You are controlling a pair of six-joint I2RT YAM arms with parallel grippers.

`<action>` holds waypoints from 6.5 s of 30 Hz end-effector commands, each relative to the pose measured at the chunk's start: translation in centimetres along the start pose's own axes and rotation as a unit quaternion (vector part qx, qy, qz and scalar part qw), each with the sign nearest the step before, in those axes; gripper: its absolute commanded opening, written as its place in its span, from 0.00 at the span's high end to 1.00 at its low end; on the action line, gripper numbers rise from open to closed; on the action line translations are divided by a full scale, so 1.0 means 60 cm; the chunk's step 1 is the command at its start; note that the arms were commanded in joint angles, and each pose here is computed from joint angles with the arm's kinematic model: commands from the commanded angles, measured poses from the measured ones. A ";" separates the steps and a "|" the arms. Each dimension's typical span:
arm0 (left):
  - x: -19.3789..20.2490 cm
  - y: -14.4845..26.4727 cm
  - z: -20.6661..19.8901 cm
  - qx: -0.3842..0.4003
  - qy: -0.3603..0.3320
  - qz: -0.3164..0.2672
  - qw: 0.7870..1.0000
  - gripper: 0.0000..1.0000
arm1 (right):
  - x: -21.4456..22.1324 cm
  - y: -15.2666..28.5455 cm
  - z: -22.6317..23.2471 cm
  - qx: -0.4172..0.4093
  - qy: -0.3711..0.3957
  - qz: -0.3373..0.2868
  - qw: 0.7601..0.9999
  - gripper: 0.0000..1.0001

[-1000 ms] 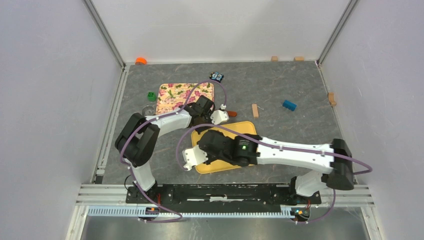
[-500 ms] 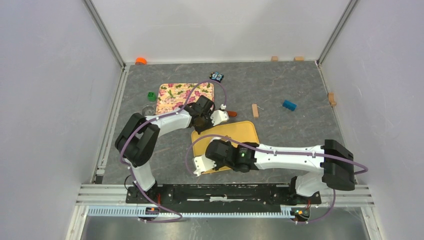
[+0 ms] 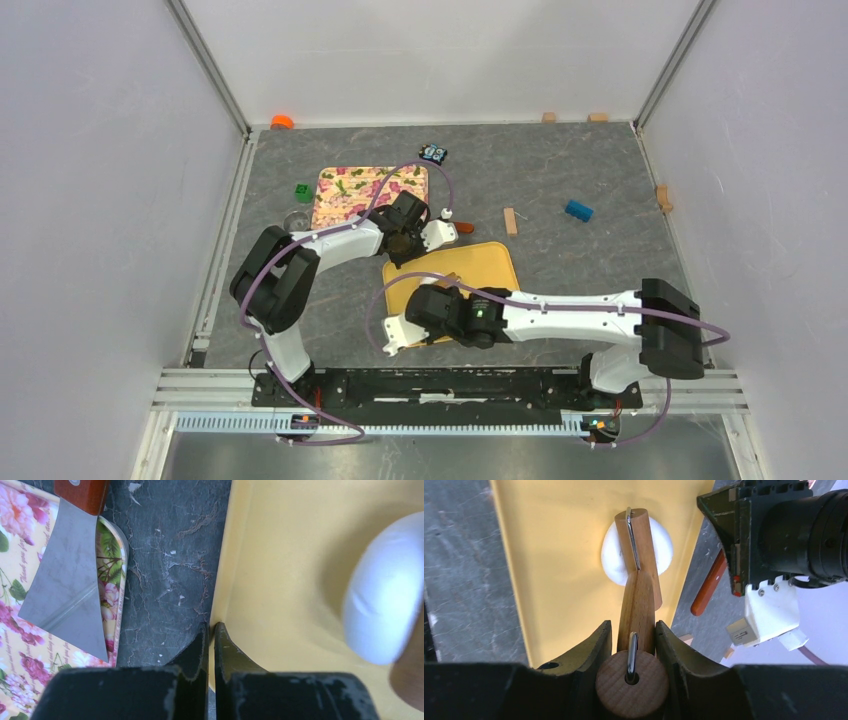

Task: Roll out the dumpling wrappers from the dough
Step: Flatten out the dough on the work surface.

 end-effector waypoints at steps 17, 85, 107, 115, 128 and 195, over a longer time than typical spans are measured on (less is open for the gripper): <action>0.067 -0.059 -0.043 0.054 -0.007 0.076 0.996 0.98 | 0.035 0.020 0.109 -0.126 -0.013 0.032 0.991 1.00; 0.067 -0.061 -0.043 0.054 -0.008 0.078 0.995 0.98 | 0.025 -0.025 0.096 -0.141 0.027 0.051 0.988 1.00; 0.067 -0.061 -0.043 0.056 -0.008 0.080 0.995 0.98 | 0.024 -0.004 0.097 -0.123 0.016 0.052 0.991 1.00; 0.067 -0.061 -0.043 0.056 -0.009 0.080 0.995 0.98 | 0.062 0.026 0.120 -0.107 -0.009 0.064 0.992 1.00; 0.067 -0.062 -0.043 0.055 -0.008 0.081 0.995 0.98 | 0.049 0.013 0.122 -0.135 -0.004 0.067 0.989 1.00; 0.066 -0.063 -0.044 0.056 -0.010 0.084 0.995 0.98 | 0.083 0.030 0.152 -0.146 -0.014 0.083 0.986 1.00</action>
Point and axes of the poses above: each gripper's point midway between its finger pads, its own y axis back along the fingers, its own z axis along the line the jaws close on, x = y × z, the point moved 7 cm from there along y, back along the fingers, and after that the axes turned 3 degrees about -y, right-handed, at the moved point
